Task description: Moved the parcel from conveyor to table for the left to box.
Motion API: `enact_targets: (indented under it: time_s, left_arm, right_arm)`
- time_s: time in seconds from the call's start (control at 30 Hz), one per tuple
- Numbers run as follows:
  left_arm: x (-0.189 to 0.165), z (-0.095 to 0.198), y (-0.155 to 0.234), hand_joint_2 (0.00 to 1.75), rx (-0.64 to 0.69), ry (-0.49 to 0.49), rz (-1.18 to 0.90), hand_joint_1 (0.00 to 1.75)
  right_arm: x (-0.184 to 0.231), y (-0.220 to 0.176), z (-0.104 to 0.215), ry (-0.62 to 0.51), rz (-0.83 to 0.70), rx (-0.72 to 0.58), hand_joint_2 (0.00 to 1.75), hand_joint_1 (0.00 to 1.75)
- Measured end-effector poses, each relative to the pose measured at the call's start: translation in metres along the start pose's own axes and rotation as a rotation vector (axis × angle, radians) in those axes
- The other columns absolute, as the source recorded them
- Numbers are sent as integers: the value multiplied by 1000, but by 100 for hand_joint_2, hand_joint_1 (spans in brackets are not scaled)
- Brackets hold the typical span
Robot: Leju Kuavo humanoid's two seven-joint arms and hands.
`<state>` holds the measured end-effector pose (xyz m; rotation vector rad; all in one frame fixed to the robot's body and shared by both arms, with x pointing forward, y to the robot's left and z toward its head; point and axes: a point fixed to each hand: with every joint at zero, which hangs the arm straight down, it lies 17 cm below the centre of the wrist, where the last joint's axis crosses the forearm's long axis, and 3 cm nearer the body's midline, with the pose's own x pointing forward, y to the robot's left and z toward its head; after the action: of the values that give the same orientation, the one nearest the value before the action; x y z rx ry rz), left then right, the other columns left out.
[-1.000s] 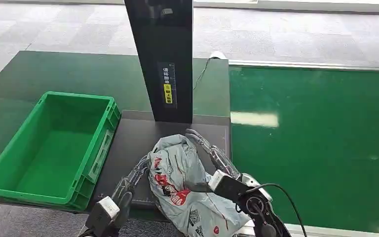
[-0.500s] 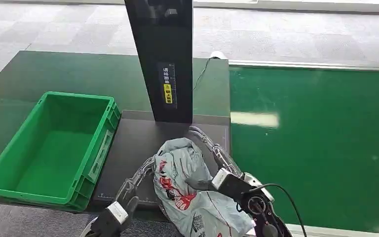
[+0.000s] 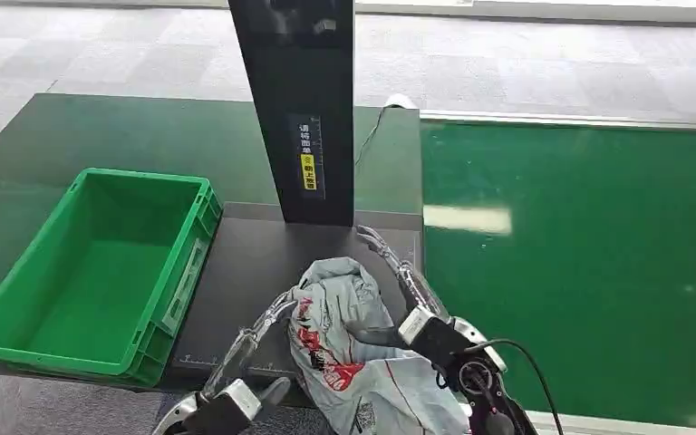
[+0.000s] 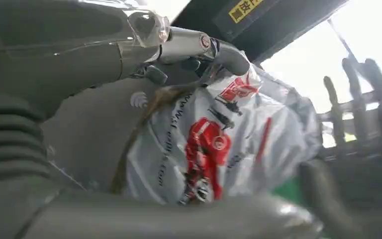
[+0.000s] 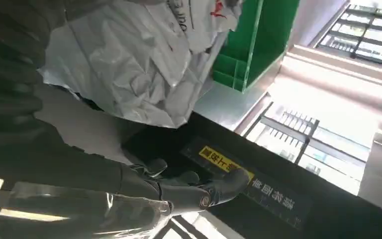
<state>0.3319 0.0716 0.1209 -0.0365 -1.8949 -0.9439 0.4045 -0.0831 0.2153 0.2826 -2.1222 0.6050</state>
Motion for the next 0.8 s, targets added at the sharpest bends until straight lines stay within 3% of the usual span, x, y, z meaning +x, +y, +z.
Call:
enact_targets:
  time_s: [0.03,0.1,0.2,0.3,0.8]
  left_arm:
    - [-1,-1,-1,175,-3,6,-18,0]
    - [-58,-3,-8,175,-72,229,-336,0]
    - [-96,4,-7,175,-102,381,-449,0]
    - [-117,10,-8,175,-116,468,-494,0]
    - [-120,-1,-3,175,-82,498,-491,0]
  right_arm:
    - [0,-1,0,1,0,-3,175,0]
    - [2,-5,5,15,2,-38,175,0]
    - [3,-6,9,28,5,-51,175,0]
    - [5,-7,12,33,4,-63,175,0]
    - [8,-10,18,36,10,-79,175,0]
